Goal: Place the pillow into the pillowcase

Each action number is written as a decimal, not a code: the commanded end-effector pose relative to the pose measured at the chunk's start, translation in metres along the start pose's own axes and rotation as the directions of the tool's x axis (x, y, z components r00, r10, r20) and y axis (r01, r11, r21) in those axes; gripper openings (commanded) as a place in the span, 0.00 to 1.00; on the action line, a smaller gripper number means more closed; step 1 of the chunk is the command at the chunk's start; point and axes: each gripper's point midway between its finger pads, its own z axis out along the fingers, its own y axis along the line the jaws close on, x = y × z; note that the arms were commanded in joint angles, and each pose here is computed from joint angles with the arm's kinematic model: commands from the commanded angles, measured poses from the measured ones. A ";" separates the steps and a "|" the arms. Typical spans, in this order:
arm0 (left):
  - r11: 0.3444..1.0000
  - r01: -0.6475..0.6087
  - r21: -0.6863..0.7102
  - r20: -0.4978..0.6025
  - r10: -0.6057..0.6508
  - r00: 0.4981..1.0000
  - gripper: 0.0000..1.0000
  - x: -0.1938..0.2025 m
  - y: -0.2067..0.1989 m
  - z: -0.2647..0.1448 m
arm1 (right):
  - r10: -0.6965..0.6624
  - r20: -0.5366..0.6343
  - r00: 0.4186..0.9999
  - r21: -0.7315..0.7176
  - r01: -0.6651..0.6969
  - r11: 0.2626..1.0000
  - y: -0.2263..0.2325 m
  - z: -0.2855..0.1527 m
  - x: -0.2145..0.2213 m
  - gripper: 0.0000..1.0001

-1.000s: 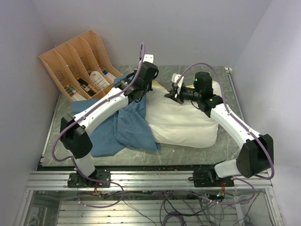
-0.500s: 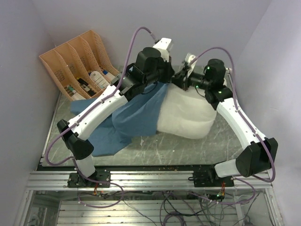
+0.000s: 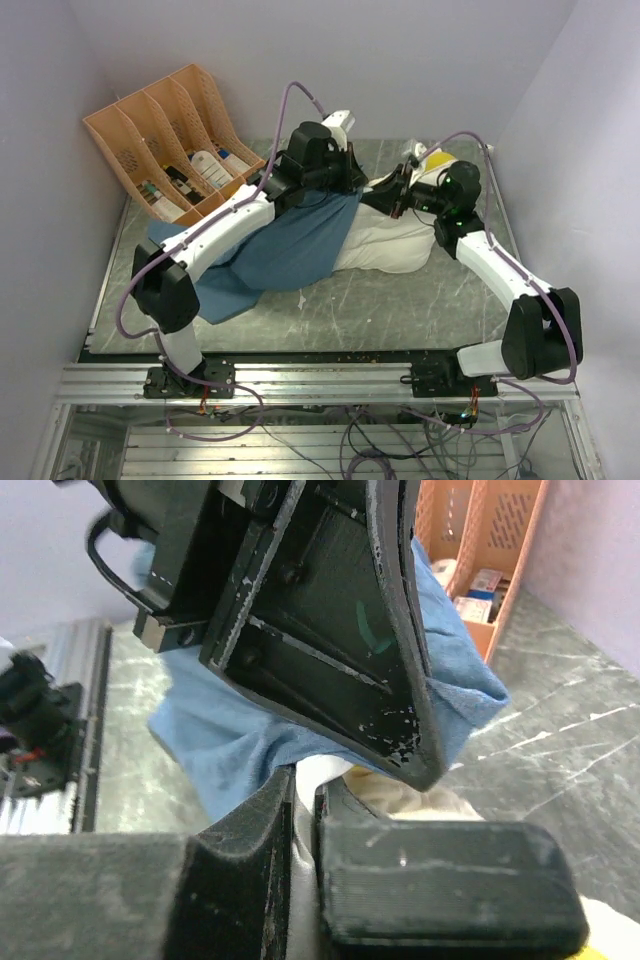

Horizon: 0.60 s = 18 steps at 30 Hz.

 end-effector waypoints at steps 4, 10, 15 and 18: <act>0.974 0.004 0.226 0.194 -0.049 0.980 0.07 -0.092 -0.071 -0.014 | -0.157 0.203 0.967 -0.046 0.169 0.985 0.019 -0.036 -0.188 0.00; 0.923 0.051 0.382 0.260 -0.160 0.952 0.07 -0.120 -0.103 -0.028 | -0.169 0.071 0.983 0.156 0.156 0.975 -0.013 -0.033 -0.194 0.00; 0.909 0.205 0.362 0.114 -0.261 0.958 0.07 -0.057 -0.066 0.025 | 0.039 -0.064 0.997 0.230 -0.023 0.973 -0.059 -0.022 -0.074 0.00; 0.894 0.304 0.328 0.002 -0.323 0.947 0.07 -0.018 -0.037 0.061 | 0.113 -0.143 0.983 0.273 -0.071 0.959 -0.073 -0.013 -0.017 0.00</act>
